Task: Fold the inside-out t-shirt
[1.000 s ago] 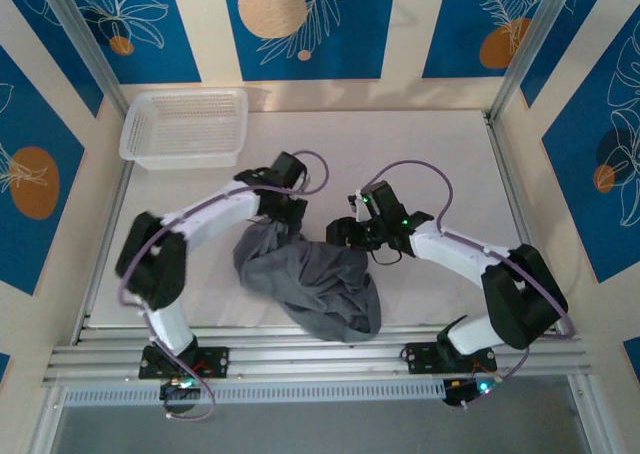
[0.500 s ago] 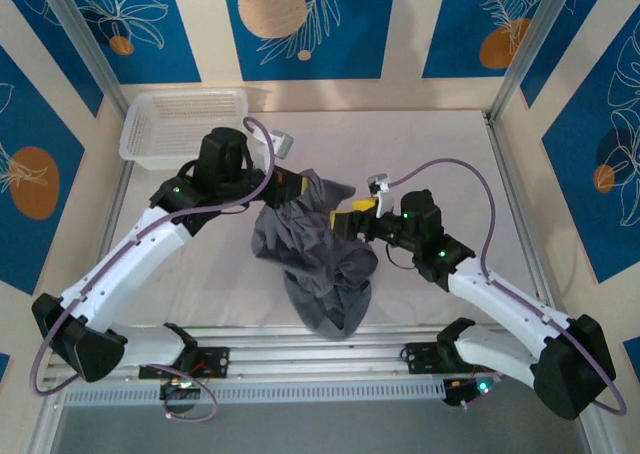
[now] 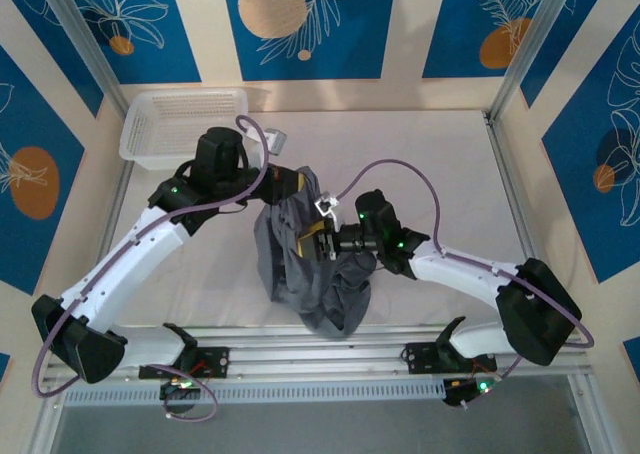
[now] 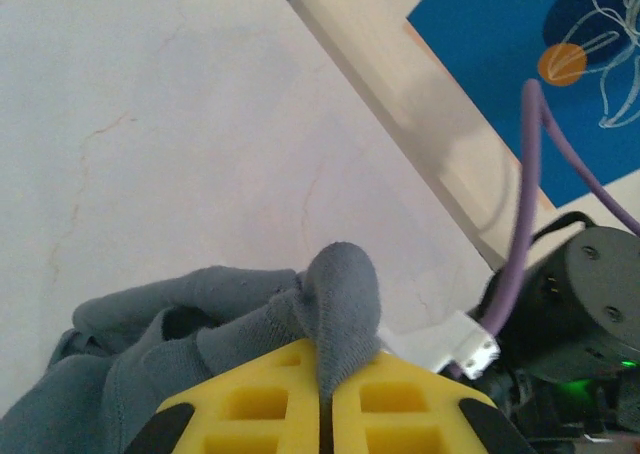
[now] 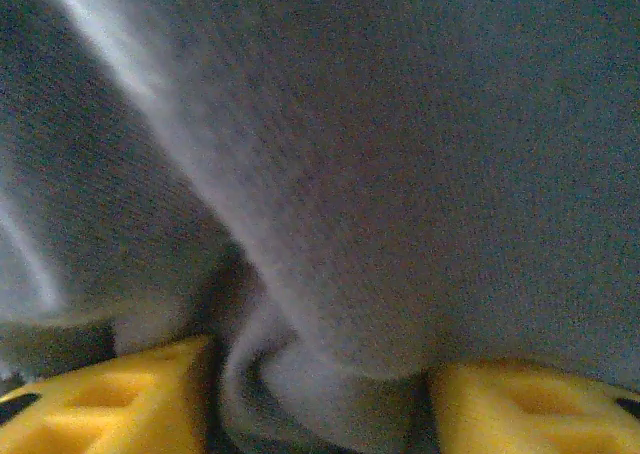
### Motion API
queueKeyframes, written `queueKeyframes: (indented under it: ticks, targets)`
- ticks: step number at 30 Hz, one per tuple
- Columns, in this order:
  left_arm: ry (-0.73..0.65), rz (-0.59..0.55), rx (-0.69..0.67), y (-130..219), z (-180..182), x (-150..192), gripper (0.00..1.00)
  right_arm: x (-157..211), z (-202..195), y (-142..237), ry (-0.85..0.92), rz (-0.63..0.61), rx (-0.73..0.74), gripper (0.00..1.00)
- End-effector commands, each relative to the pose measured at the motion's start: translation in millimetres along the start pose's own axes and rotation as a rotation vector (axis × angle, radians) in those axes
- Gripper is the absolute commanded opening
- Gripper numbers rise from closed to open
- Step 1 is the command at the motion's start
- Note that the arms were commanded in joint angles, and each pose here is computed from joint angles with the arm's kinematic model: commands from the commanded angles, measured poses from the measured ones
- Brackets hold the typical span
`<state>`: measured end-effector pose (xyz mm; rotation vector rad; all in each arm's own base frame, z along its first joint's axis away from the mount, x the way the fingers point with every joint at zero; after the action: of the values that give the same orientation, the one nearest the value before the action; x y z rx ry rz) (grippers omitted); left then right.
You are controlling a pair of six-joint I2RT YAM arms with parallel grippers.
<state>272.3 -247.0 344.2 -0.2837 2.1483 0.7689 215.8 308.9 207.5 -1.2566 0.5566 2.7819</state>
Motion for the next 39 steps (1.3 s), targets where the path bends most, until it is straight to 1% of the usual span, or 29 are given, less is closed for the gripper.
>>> queueKeyframes:
  ticks: [1,3,5,8,9,10,12,14,15,17,18,19,21,23,24,25,27,28,29,31,32,34,35,36,39]
  targets:
    - [0.028,-0.056,-0.075,11.1,11.7,-11.0,0.00,-22.2,8.2,11.1,0.062,-0.079,0.062,0.71]
    - [0.047,-0.054,-0.070,9.5,14.2,-10.2,0.00,-22.9,11.0,14.4,0.120,-0.132,0.154,0.74]
    - [0.063,-0.050,-0.027,5.7,10.5,-10.5,0.00,-20.1,20.1,10.0,0.224,-0.208,0.285,0.76]
    - [0.084,-0.051,-0.013,2.1,10.6,-10.1,0.00,-14.1,35.6,-4.8,0.472,-0.266,0.486,0.83]
    - [0.089,-0.051,-0.017,1.4,12.0,-9.5,0.00,-18.1,34.0,-6.8,0.505,-0.282,0.568,0.85]
    - [0.091,-0.054,-0.020,1.6,12.6,-9.8,0.00,-24.1,29.1,-5.9,0.502,-0.306,0.640,0.85]
    - [0.092,-0.051,-0.025,1.1,13.6,-9.3,0.00,-29.9,18.0,-5.9,0.488,-0.321,0.720,0.84]
    - [0.090,-0.050,-0.043,3.0,14.8,-10.1,0.00,-28.1,9.5,-11.3,0.521,-0.289,0.755,0.78]
    - [0.090,-0.049,-0.055,4.4,16.2,-10.3,0.00,-24.9,7.6,-15.2,0.541,-0.261,0.755,0.72]
    - [0.084,-0.055,-0.090,7.7,20.1,-10.1,0.00,-17.5,6.6,-20.6,0.551,-0.211,0.729,0.55]
    - [0.084,-0.059,-0.106,9.0,23.0,-9.9,0.00,-14.1,8.9,-21.7,0.549,-0.195,0.697,0.50]
    - [0.083,-0.063,-0.132,10.4,27.6,-9.4,0.00,-8.8,14.5,-23.0,0.538,-0.178,0.626,0.42]
    - [0.067,-0.062,-0.201,13.2,40.5,-8.3,0.00,-2.1,23.4,-21.2,0.473,-0.158,0.485,0.33]
    - [0.042,-0.050,-0.306,12.9,65.4,-4.7,0.00,2.9,29.7,-14.3,0.368,-0.136,0.322,0.04]
    - [0.051,-0.030,-0.372,13.2,81.2,-0.7,0.00,1.7,27.9,-9.3,0.308,-0.144,0.283,0.00]
    - [0.049,-0.007,-0.426,12.5,95.6,2.9,0.00,0.4,27.1,-3.2,0.245,-0.150,0.229,0.00]
    - [0.056,0.033,-0.499,9.0,119.3,12.4,0.00,-3.2,32.0,9.7,0.171,-0.179,0.094,0.00]
    - [0.064,0.054,-0.524,7.0,128.6,18.6,0.09,-6.5,36.3,17.3,0.151,-0.214,0.029,0.00]
    - [0.070,0.076,-0.532,4.3,134.3,25.4,0.22,-10.2,38.3,25.3,0.135,-0.248,-0.018,0.00]
    - [0.089,0.097,-0.542,4.3,138.4,35.5,0.43,-14.1,35.3,35.5,0.104,-0.284,-0.039,0.00]
    - [0.093,0.095,-0.520,5.7,134.9,39.1,0.53,-15.9,31.1,38.4,0.084,-0.287,-0.021,0.00]
    - [0.106,0.071,-0.484,13.4,125.8,45.7,0.64,-18.1,27.7,41.4,0.080,-0.277,0.003,0.00]
    - [0.108,0.050,-0.461,19.8,118.5,49.3,0.68,-20.0,26.4,42.4,0.081,-0.273,0.013,0.00]
    - [0.108,0.024,-0.440,25.6,111.4,52.2,0.70,-21.2,25.5,42.9,0.079,-0.273,0.019,0.00]
    - [0.061,-0.063,-0.316,36.7,77.4,67.5,0.71,-26.2,18.2,44.9,0.055,-0.286,0.041,0.00]
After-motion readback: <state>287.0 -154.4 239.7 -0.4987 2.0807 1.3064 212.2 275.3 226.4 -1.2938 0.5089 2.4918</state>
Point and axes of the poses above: each hand's point on the last joint's axis, 136 mm out from that joint toward the fingers, its own y axis back along the fingers, its own z axis along the line the jaws close on, x = y × z, the point moved 3 cm from there along y, back along the fingers, and after that the axes turned 3 degrees about -y, right-handed, at the moved point
